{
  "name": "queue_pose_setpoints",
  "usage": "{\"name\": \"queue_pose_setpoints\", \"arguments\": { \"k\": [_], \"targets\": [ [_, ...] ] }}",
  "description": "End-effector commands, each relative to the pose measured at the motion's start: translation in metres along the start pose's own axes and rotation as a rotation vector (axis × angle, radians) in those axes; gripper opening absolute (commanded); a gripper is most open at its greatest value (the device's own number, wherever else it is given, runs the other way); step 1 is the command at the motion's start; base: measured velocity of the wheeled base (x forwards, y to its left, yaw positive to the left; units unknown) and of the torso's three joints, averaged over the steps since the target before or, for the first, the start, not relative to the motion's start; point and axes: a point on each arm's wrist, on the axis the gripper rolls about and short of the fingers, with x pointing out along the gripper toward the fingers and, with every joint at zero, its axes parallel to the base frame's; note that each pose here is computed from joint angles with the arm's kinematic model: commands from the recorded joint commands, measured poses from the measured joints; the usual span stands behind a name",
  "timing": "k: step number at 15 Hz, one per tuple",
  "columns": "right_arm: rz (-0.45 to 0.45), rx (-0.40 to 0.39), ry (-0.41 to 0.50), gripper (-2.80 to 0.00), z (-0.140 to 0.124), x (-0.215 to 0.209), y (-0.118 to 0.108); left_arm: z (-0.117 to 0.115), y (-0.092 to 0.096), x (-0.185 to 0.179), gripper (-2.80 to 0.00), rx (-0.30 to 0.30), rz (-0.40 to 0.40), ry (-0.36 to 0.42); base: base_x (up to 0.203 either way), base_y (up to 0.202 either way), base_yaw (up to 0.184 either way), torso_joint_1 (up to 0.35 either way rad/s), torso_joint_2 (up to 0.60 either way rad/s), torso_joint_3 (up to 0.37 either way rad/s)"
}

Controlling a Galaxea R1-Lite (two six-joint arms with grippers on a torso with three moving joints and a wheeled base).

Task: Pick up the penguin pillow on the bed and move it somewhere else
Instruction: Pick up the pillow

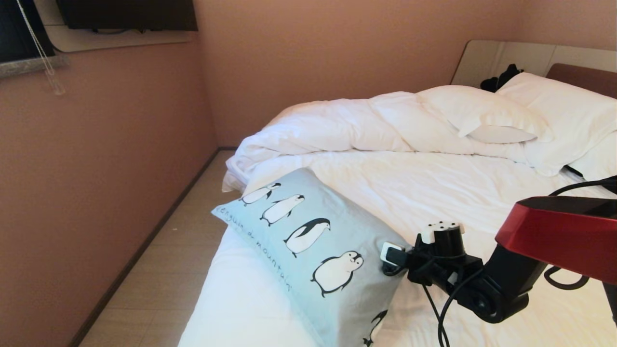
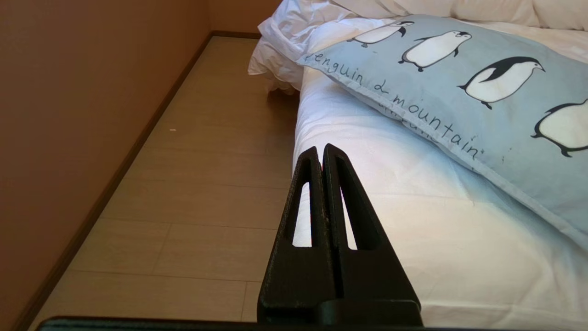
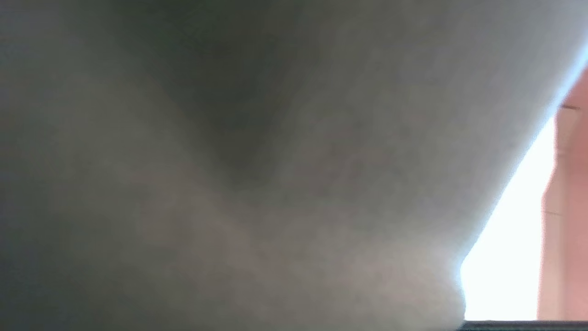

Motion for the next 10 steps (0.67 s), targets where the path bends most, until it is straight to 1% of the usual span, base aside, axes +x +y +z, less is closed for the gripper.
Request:
{"name": "queue_pose_setpoints", "arguments": {
  "k": [1,3,4,8,10],
  "targets": [
    [0.039,0.133,-0.026,-2.80,-0.002,-0.005,0.005,-0.001,0.000,0.000,-2.80,-0.001,-0.001,0.002,0.000,0.000,0.000,0.000,0.00,0.000],
    [0.074,0.179,-0.042,-2.80,-0.002,-0.019,0.010,-0.001,0.000,0.000,-2.80,-0.001,0.001,0.003,0.000,0.000,0.000,0.000,0.00,0.000],
    [0.093,0.223,-0.074,-2.80,0.003,-0.032,0.010,-0.001,0.000,0.000,-2.80,-0.001,0.001,0.002,0.000,0.000,0.000,0.000,0.00,0.000],
    [0.167,0.474,-0.209,-2.80,0.034,-0.080,0.009,-0.001,0.000,0.000,-2.80,-0.001,0.000,0.002,0.000,0.000,0.000,0.000,0.00,0.000],
    [0.225,0.575,-0.222,-2.80,0.042,-0.099,0.013,-0.001,0.000,0.000,-2.80,-0.001,-0.001,0.002,0.000,0.000,0.000,0.000,0.00,0.000]
  ]
}}
